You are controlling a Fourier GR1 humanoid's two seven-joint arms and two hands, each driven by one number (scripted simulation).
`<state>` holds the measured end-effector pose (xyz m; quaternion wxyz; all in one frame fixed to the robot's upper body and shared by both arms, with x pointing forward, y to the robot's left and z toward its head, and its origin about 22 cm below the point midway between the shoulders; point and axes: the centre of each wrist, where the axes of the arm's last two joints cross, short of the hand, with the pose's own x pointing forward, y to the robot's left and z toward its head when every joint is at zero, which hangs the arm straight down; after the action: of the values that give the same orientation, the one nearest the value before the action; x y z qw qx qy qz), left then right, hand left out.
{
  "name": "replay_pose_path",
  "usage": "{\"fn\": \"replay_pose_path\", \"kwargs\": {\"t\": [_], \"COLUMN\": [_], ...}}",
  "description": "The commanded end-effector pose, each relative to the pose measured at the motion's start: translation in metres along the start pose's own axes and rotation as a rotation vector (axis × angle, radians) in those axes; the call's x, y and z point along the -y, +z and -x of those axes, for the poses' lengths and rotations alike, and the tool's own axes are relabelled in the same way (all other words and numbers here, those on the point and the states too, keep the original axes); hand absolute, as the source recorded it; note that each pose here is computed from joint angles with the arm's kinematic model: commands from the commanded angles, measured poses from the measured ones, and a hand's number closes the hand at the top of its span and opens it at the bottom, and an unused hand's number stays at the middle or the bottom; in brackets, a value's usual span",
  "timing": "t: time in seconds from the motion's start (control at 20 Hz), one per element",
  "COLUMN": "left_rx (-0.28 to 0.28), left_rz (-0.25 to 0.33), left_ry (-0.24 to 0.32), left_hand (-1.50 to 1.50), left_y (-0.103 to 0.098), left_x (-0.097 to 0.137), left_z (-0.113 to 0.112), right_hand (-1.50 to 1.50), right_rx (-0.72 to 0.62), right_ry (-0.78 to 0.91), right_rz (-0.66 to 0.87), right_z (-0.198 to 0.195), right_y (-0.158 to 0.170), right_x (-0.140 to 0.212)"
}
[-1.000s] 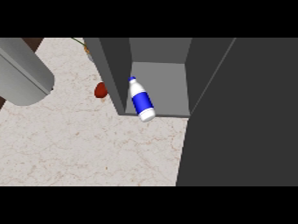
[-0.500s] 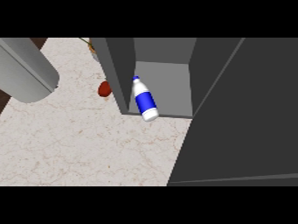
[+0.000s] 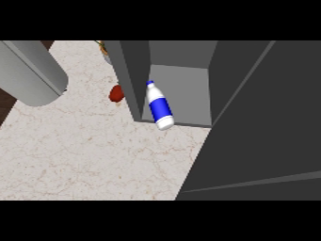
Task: Pick up the bottled water, place it into the cabinet and close the cabinet
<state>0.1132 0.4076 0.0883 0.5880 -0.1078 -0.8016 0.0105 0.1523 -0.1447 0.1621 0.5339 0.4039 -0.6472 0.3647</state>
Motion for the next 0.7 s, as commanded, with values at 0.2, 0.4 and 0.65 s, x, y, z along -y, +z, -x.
{"fn": "replay_pose_path", "kwargs": {"t": [0.2,0.4,0.65], "left_rx": [0.022,0.032,0.02], "left_rz": [0.027,0.057,0.027], "left_ry": [-0.001,0.007,0.006], "left_hand": [-1.5,-1.5,-1.5], "left_y": [0.002,0.005,0.014], "left_x": [-0.016,-0.014,-0.032], "left_z": [-0.013,-0.015,-0.021], "right_hand": [1.5,1.5,1.5], "right_rx": [-0.07,-0.069,-0.129], "right_ry": [-0.091,-0.077,-0.076], "right_rz": [-0.108,-0.288,-0.278], "right_z": [-0.007,-0.019,-0.044], "right_y": [-0.066,-0.095,-0.144], "right_x": [-0.013,-0.009,0.017]}}
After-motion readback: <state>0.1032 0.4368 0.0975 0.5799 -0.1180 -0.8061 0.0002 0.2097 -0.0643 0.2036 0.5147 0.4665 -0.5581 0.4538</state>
